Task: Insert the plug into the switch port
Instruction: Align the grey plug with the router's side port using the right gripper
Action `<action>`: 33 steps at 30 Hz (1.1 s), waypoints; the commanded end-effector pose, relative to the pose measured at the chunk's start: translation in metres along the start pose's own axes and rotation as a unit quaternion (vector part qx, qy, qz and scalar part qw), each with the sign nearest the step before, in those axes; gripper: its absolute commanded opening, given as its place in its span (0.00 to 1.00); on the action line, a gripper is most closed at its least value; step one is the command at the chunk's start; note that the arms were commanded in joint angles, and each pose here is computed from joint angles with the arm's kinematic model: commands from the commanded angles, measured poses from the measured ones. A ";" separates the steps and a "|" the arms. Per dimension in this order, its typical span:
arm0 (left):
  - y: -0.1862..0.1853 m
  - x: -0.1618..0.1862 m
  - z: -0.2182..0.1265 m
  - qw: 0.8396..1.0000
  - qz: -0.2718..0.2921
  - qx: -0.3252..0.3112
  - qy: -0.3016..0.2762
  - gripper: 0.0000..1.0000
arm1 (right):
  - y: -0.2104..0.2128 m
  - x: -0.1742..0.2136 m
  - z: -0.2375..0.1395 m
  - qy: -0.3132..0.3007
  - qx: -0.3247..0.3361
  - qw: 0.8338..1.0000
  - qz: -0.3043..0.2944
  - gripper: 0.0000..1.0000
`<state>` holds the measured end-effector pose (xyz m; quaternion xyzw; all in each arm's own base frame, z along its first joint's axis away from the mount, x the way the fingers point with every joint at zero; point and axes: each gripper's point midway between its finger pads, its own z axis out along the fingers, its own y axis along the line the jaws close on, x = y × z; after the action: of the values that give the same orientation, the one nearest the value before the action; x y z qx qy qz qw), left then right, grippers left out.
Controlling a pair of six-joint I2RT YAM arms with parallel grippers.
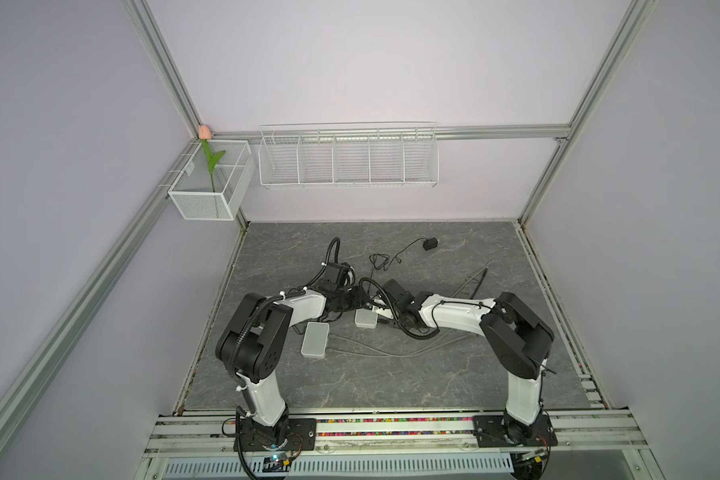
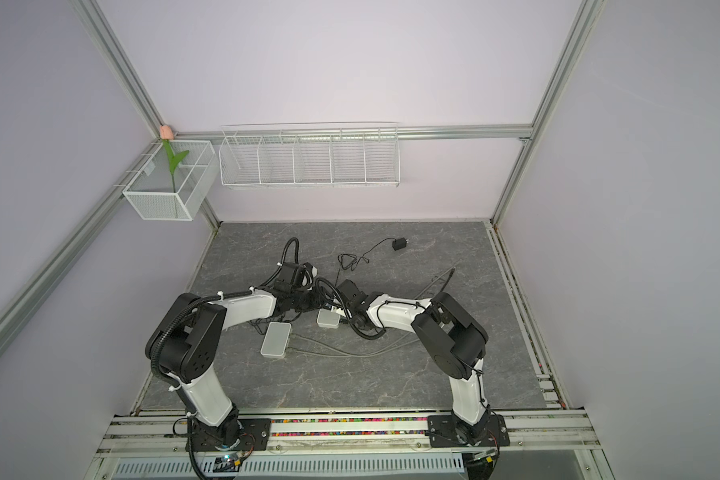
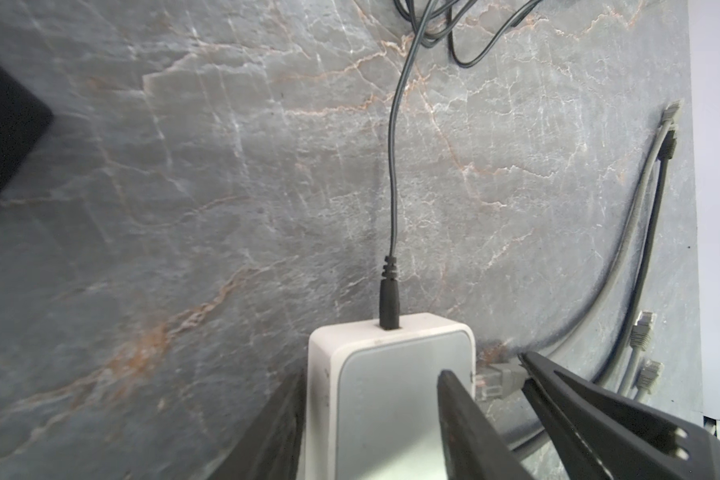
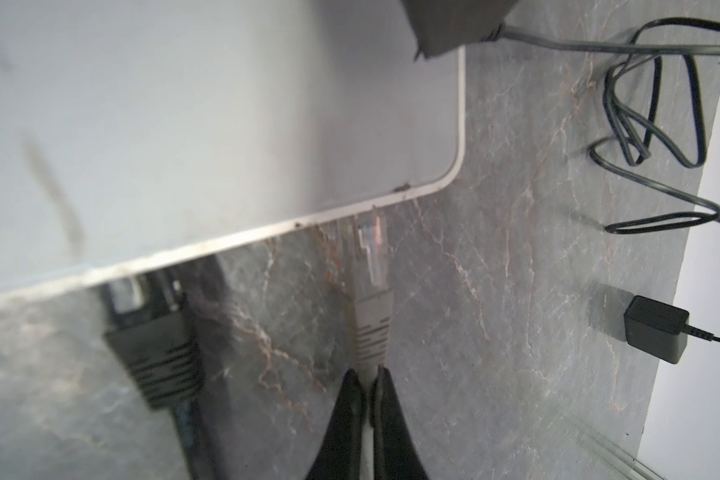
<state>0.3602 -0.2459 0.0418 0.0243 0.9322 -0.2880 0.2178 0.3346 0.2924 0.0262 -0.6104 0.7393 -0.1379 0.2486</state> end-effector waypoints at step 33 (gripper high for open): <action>-0.014 0.017 0.007 0.999 0.023 0.013 0.035 0.48 | 0.004 -0.041 -0.010 -0.063 0.006 0.998 -0.004 0.07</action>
<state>0.3585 -0.2458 0.0366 0.0366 0.9364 -0.2799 0.2083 0.3349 0.2951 0.0242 -0.6194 0.7324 -0.1433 0.2437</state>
